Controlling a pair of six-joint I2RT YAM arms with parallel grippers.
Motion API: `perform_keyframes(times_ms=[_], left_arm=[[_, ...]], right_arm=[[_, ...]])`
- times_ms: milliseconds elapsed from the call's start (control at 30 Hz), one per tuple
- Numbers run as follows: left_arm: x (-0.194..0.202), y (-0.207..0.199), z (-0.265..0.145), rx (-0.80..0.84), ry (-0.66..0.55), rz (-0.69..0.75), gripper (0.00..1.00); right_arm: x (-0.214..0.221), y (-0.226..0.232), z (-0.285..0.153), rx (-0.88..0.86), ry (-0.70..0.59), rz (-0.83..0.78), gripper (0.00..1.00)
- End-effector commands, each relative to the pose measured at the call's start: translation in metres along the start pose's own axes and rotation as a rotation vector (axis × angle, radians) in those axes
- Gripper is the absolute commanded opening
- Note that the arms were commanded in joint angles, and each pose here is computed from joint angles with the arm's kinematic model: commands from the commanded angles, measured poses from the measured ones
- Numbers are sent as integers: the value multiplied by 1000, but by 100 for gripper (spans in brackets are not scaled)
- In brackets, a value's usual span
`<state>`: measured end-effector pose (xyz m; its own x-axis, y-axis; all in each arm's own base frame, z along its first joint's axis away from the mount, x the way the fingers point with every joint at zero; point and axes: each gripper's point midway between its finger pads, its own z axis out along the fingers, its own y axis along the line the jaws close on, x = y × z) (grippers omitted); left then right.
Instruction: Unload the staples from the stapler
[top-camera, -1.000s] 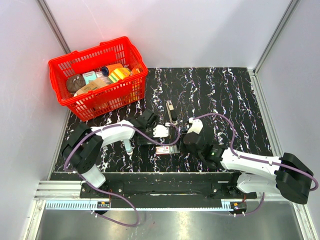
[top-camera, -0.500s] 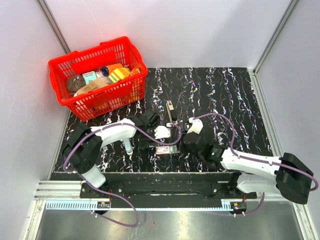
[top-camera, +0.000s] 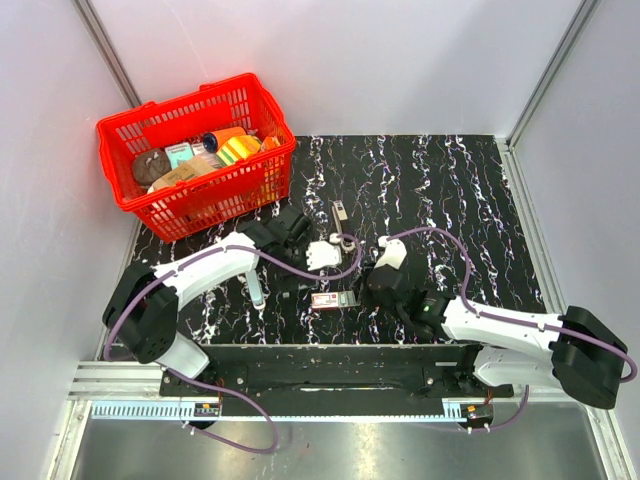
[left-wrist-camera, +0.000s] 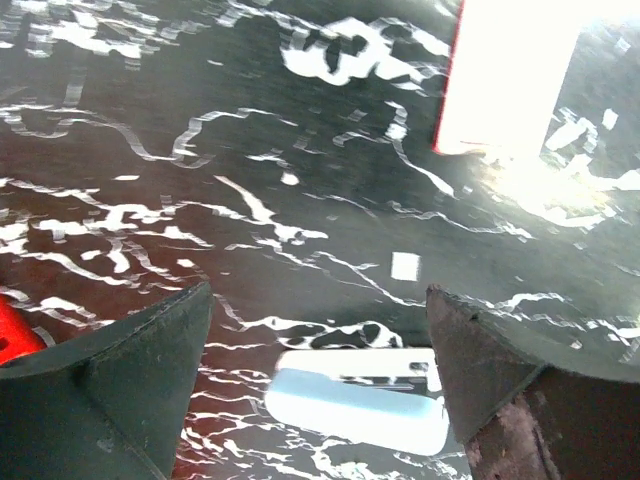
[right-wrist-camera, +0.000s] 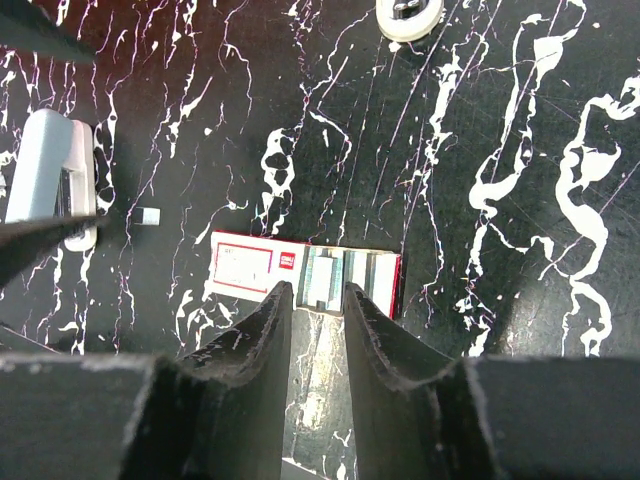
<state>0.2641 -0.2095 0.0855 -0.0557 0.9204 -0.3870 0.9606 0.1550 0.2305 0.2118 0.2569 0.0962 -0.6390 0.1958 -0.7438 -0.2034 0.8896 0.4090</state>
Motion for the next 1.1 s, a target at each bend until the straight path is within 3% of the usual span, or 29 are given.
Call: perform_keyframes(times_ms=[0, 433, 867, 1067], left_arm=[[14, -39, 2, 172, 5, 58, 92], [26, -51, 26, 240, 59, 24, 88], [45, -42, 48, 125, 146, 17, 82], [50, -43, 53, 106, 171, 2, 71]], right_arm=[[-18, 4, -2, -9, -73, 42, 33], [-21, 3, -6, -14, -90, 61, 33], [-23, 5, -5, -21, -98, 74, 31], [-23, 7, -5, -31, -93, 67, 31]])
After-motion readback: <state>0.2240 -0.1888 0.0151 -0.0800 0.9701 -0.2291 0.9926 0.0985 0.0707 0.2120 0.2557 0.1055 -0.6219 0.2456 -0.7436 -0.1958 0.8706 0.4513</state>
